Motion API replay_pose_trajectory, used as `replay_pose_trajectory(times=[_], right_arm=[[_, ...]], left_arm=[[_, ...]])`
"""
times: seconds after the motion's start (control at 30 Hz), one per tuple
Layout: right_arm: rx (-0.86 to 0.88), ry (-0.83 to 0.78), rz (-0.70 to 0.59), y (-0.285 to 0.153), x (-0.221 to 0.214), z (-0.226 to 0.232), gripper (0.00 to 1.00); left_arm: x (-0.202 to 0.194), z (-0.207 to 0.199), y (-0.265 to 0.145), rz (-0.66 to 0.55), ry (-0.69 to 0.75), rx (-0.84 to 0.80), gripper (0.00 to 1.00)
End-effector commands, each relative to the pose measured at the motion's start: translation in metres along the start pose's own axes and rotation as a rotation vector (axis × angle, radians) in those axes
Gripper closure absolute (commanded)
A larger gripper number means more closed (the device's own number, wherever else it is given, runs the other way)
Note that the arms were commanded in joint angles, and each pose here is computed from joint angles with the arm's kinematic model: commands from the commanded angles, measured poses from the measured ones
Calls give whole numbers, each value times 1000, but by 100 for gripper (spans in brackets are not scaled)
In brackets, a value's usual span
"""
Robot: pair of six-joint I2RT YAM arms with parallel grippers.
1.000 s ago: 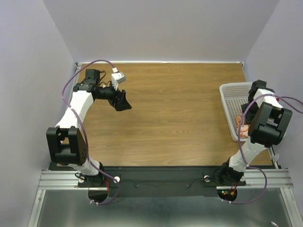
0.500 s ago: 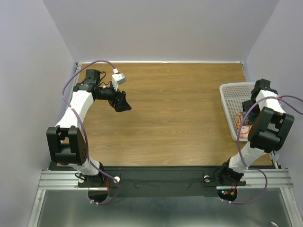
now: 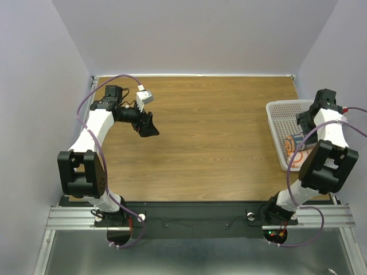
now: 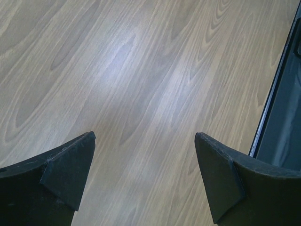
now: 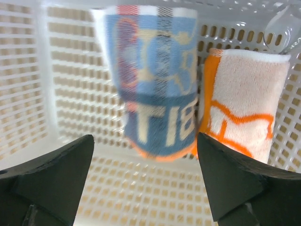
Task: Roll the towels
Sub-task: Place the rolled towel into the container
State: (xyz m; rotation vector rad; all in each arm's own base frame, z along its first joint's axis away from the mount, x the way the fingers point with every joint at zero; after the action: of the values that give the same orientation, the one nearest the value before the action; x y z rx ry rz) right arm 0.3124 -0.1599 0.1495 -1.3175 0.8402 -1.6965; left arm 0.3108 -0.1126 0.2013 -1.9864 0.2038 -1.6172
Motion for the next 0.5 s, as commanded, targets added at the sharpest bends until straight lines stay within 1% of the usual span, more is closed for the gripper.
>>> replay_pose_trajectory(times=[0.0,0.03,0.07,0.17,0.2,0.23,0.3,0.33,0.37,0.4,0.43,0.47], right_arm=[[253,-18,-51,-58,28,32,0],[295,-13,-56,-66,29,37,0],[378,-61,-82,-85,29,47,0],[522,-240,-139,-115,17,65,0],[628,-332,-160,-138,-5,82,0],[669,-385,-175,-151,-15,88,0],[804,-507,-139,-174,-43,101,0],[857,-570,-106,-183,-54,108,0],[899,-641,-80,-192,-74,112,0],[930,-716,-63,-196,-88,115,0],[963,-809,-22,-197,-111,117,0],[1016,-947,2,-200,-130,114,0]], left_arm=[[7,-10,-1,-43,-5,-38,1],[8,-10,-1,-49,-9,-34,1],[11,-8,-1,-56,-7,-23,1],[19,-2,-5,-57,-34,13,1],[21,1,-6,-59,-37,26,1],[26,4,-8,-64,-49,36,1],[32,8,-13,-76,-57,53,1],[37,10,-16,-83,-91,77,1],[43,16,-19,-93,-82,112,1],[42,23,-22,-75,-96,166,1],[46,26,-26,-73,-92,210,1],[46,28,-29,-70,-120,249,1]])
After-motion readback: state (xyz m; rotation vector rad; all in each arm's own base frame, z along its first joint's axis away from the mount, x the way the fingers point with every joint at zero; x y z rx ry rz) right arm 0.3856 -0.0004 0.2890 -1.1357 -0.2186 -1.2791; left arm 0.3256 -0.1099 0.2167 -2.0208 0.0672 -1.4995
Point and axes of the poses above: each gripper's point midway between its finger pads, its own y axis out along the fingers, its own z axis along the line the jaws close on, x = y × z, the point moved 4 cm from there along -y, back along the fingers, and after that the axes turned 12 degrees about y, right-handed, at the moved point
